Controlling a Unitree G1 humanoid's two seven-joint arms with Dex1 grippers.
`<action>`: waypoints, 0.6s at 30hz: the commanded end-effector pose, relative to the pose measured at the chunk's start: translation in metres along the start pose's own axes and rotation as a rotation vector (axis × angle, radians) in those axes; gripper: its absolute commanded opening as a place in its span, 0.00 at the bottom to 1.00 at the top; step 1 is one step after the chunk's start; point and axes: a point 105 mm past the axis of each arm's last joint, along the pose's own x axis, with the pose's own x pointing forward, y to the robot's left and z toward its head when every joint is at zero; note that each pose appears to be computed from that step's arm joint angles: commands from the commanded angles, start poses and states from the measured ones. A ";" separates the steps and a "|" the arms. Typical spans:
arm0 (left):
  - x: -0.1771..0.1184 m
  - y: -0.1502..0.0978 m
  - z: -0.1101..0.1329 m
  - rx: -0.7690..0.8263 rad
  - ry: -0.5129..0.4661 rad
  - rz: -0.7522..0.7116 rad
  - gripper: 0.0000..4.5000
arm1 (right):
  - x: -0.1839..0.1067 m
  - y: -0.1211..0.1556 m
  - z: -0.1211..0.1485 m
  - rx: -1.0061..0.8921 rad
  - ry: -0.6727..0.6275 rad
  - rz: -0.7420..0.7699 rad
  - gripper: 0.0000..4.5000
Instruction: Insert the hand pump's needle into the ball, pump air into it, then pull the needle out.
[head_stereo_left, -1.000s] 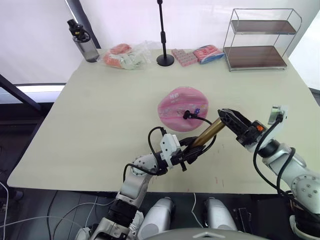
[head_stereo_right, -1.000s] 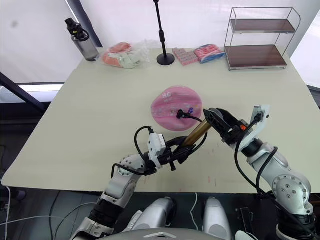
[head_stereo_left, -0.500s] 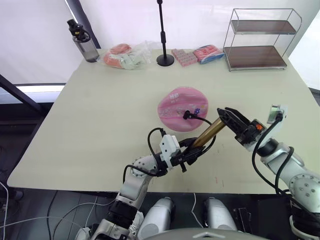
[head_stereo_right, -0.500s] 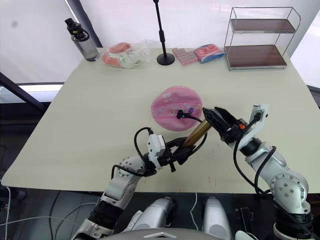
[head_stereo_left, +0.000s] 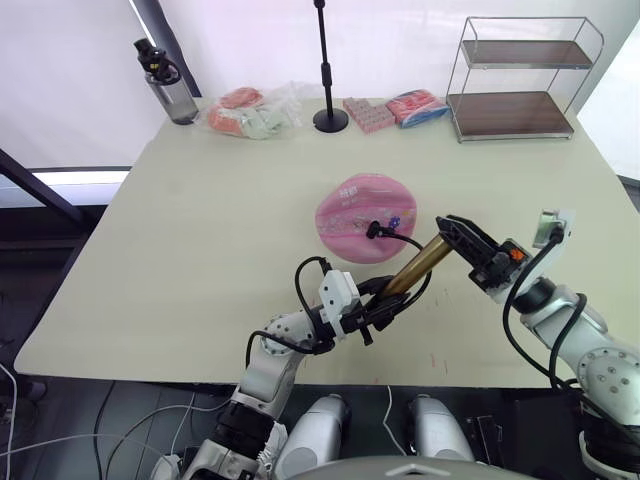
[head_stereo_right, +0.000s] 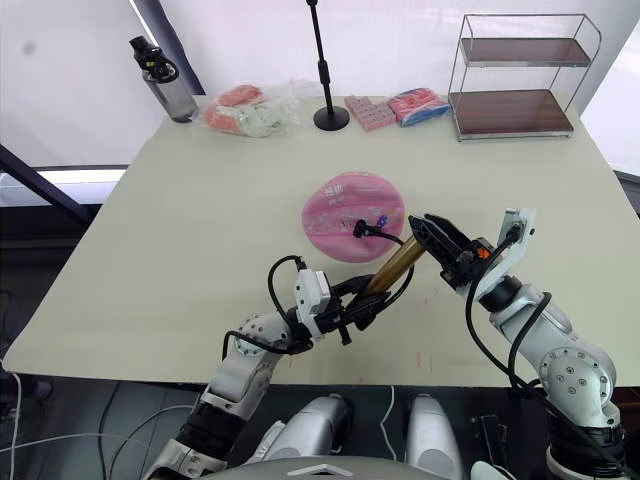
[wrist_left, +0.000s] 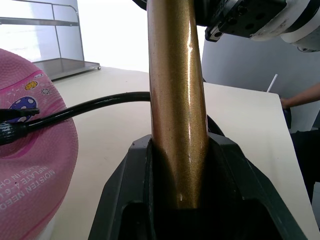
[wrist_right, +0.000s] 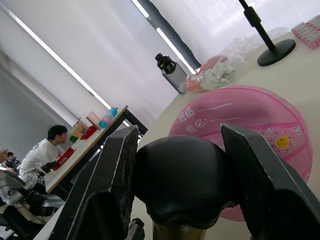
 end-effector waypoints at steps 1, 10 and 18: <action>0.001 -0.001 0.013 0.005 -0.054 -0.015 0.22 | 0.004 0.012 0.006 -0.021 -0.025 0.052 0.47; -0.003 0.000 0.013 -0.067 -0.047 -0.032 0.99 | 0.005 0.013 0.010 -0.088 -0.009 0.062 0.47; -0.014 0.004 0.012 -0.077 0.008 -0.107 0.99 | 0.004 0.022 0.012 -0.260 0.069 0.153 0.47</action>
